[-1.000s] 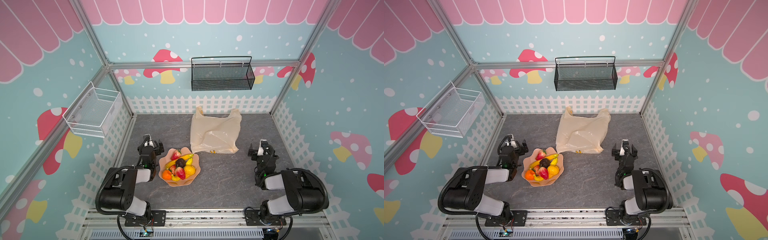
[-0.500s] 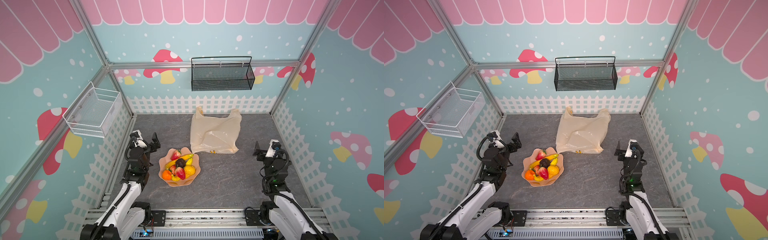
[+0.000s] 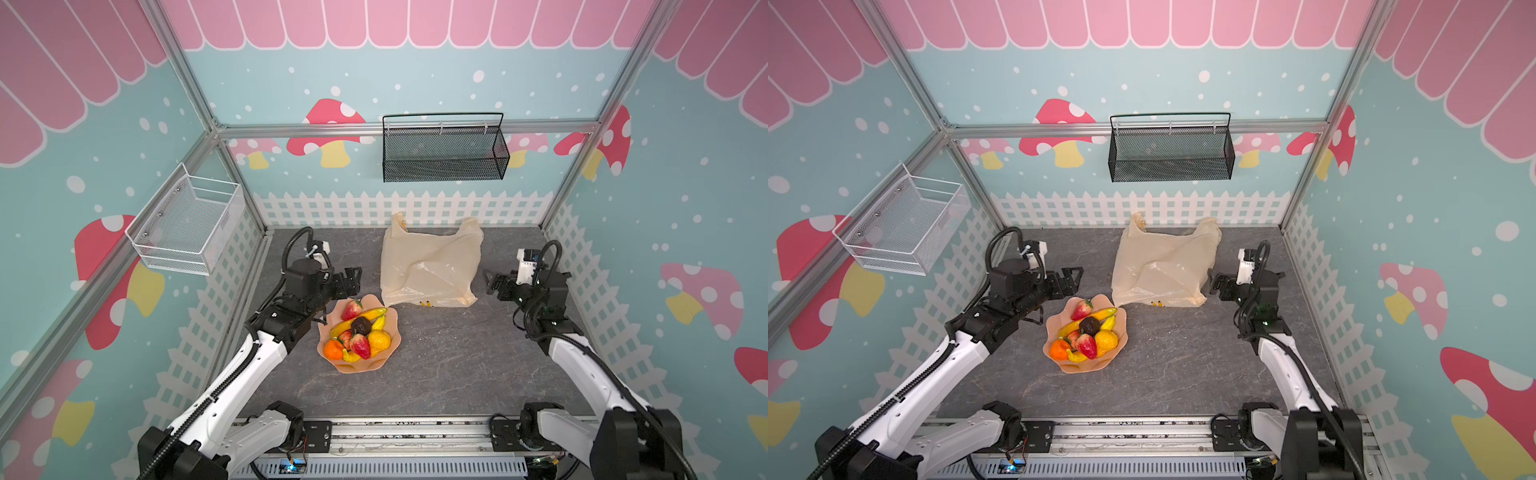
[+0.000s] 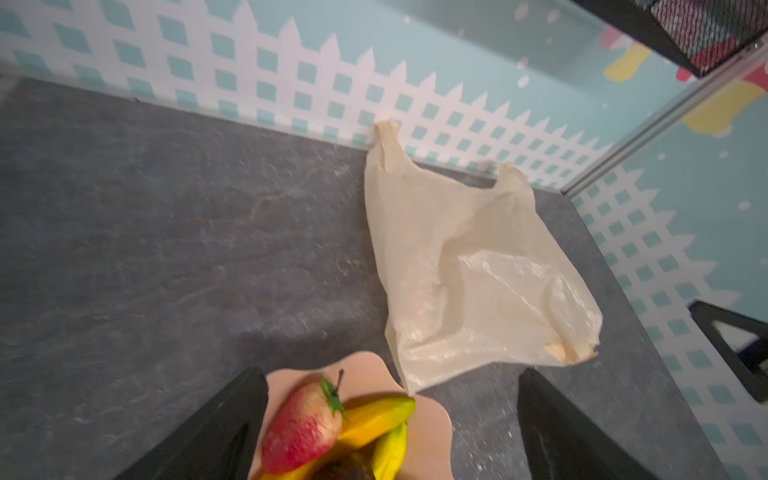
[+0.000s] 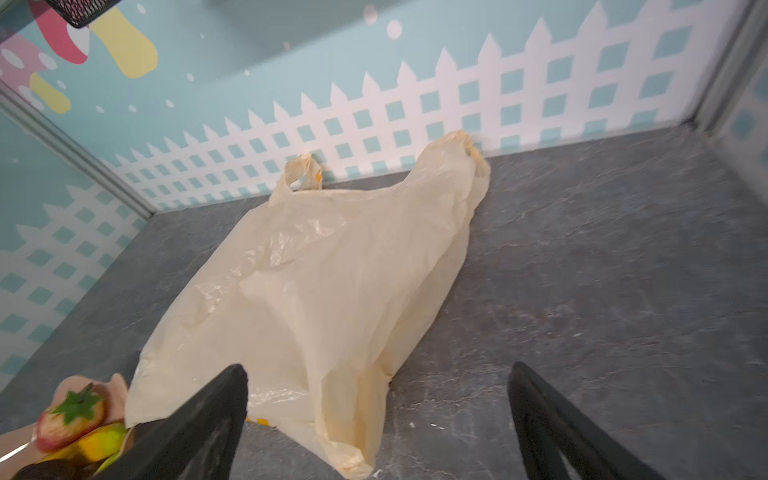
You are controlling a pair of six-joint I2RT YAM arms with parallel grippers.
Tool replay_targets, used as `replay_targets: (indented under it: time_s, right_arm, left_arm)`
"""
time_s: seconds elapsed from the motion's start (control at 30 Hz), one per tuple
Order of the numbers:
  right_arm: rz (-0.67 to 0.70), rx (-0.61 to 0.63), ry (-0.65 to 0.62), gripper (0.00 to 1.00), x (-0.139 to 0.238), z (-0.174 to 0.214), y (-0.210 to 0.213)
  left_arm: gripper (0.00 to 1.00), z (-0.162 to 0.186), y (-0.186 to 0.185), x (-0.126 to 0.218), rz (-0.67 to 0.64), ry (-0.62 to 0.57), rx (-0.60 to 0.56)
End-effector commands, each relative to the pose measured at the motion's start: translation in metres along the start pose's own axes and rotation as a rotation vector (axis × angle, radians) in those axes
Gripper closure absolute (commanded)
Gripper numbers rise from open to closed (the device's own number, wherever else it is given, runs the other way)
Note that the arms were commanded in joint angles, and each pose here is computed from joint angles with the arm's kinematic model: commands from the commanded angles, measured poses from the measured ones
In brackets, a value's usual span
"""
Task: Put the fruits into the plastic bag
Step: 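Reach both grippers toward the cream plastic bag beyond the fruit bowl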
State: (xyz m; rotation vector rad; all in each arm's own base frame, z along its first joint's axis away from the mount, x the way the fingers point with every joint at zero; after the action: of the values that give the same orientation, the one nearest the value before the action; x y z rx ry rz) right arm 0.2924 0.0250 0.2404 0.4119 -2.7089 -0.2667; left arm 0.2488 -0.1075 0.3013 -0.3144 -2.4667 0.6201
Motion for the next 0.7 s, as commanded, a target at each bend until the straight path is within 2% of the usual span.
replay_targets:
  time_s: [0.0,0.23,0.43,0.67]
  right_arm:
    - [-0.102,-0.087,0.128,0.01,-0.019,0.007,0.002]
    - [-0.118,-0.171,0.229,0.04,-0.067,0.007,-0.011]
    - [-0.078,-0.225,0.282,0.09,-0.098,0.013,-0.024]
    - [-0.068,-0.289,0.328,0.27,-0.118,0.028,-0.03]
  left_arm:
    - [0.05,0.016,-0.012,0.002,0.001,0.113,0.075]
    - [0.05,0.025,-0.037,-0.007,0.113,0.244,0.144]
    - [0.05,0.037,-0.045,-0.017,0.125,0.321,0.177]
    - [0.06,0.045,-0.048,-0.032,0.101,0.38,0.228]
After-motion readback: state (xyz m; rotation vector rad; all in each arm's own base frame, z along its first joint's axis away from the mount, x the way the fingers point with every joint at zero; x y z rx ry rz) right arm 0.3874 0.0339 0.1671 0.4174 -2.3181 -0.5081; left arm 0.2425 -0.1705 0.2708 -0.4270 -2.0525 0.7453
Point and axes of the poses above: each gripper's point midway between its finger pads, its own x axis back along the fingers, its own y axis along the line the jaws close on, z = x × y, the point moved 10 cm from there along x, back along the fingers, and after that the axes turned 7 degrees about x, right-handed, at the moved point
